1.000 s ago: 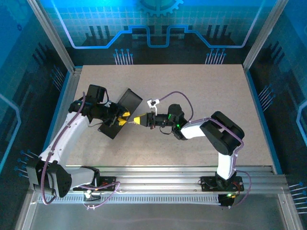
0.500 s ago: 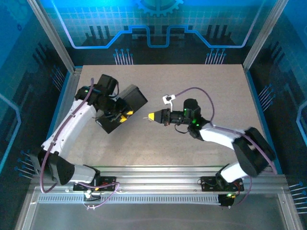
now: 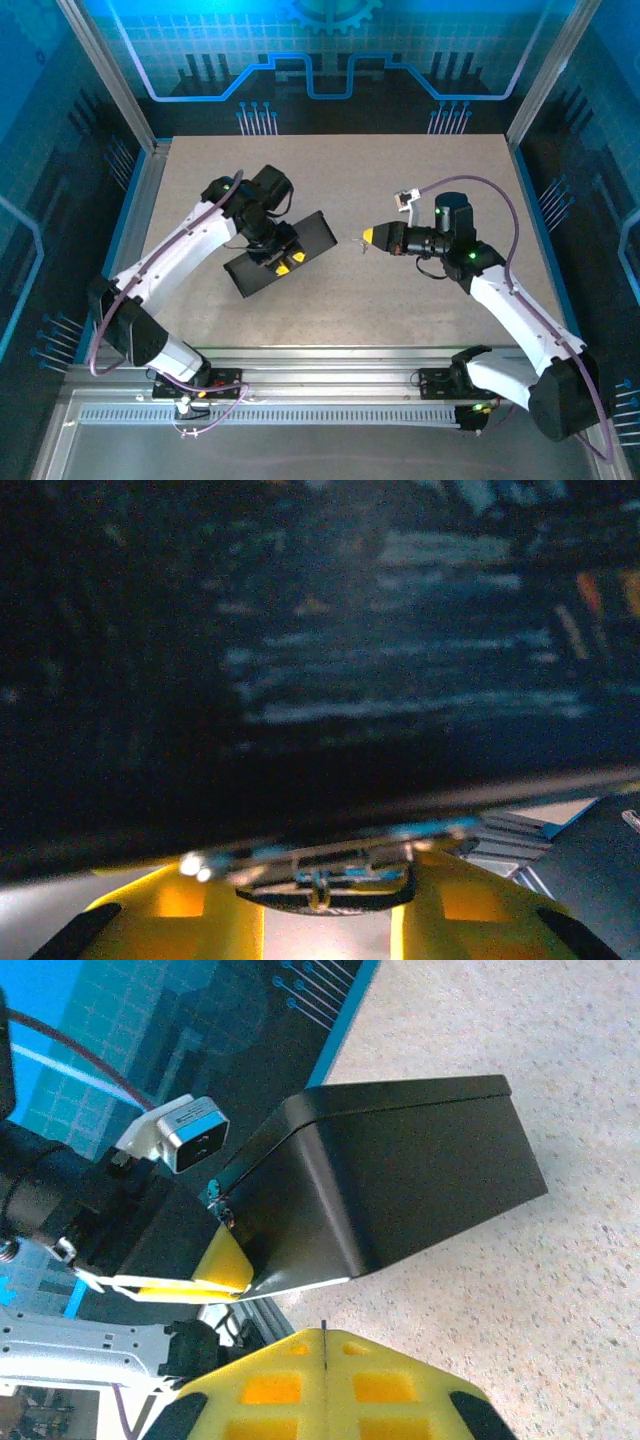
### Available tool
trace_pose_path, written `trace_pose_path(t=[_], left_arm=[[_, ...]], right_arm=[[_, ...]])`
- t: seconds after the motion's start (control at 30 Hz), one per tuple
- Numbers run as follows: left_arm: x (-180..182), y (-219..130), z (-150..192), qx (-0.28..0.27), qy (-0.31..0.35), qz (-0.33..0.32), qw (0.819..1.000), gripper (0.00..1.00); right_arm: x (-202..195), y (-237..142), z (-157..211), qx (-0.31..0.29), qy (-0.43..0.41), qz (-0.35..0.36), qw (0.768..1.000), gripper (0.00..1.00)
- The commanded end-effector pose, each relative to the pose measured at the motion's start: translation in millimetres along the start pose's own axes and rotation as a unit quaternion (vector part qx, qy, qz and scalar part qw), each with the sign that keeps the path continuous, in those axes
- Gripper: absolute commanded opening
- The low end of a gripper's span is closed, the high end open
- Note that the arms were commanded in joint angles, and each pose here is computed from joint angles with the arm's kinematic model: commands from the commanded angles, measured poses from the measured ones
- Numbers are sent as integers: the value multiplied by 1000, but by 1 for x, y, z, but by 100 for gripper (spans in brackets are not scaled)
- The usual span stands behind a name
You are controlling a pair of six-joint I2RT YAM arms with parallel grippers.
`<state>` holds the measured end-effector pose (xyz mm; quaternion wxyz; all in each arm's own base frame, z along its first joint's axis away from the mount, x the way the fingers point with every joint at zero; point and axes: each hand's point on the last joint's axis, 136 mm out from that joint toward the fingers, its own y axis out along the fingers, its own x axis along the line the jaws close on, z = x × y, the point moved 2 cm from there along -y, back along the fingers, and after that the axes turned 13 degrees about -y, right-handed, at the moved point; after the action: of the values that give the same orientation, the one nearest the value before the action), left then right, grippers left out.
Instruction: Unlock the padlock with the key
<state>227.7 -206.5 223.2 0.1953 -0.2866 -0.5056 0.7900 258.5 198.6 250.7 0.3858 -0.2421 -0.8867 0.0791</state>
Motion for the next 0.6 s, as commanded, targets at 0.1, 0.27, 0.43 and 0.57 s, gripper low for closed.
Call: trace_pose_path(t=[0.1,0.27,0.43,0.57], left_arm=[[-10,0,13,37,-50,-1,998,0],[-26,11,2,82,-69,11,994,2],[-35,6,-23,92,-75,4,993,20],[-38,-1,-51,80,-74,-5,994,35]], right_arm=[[8,-14,2,15,10,-5,1000,0],[3,-11,-3,14,17,-9,1000,0],[2,-9,-11,12,16,-9,1000,0],[-4,-5,-11,17,23,-5,1000,0]])
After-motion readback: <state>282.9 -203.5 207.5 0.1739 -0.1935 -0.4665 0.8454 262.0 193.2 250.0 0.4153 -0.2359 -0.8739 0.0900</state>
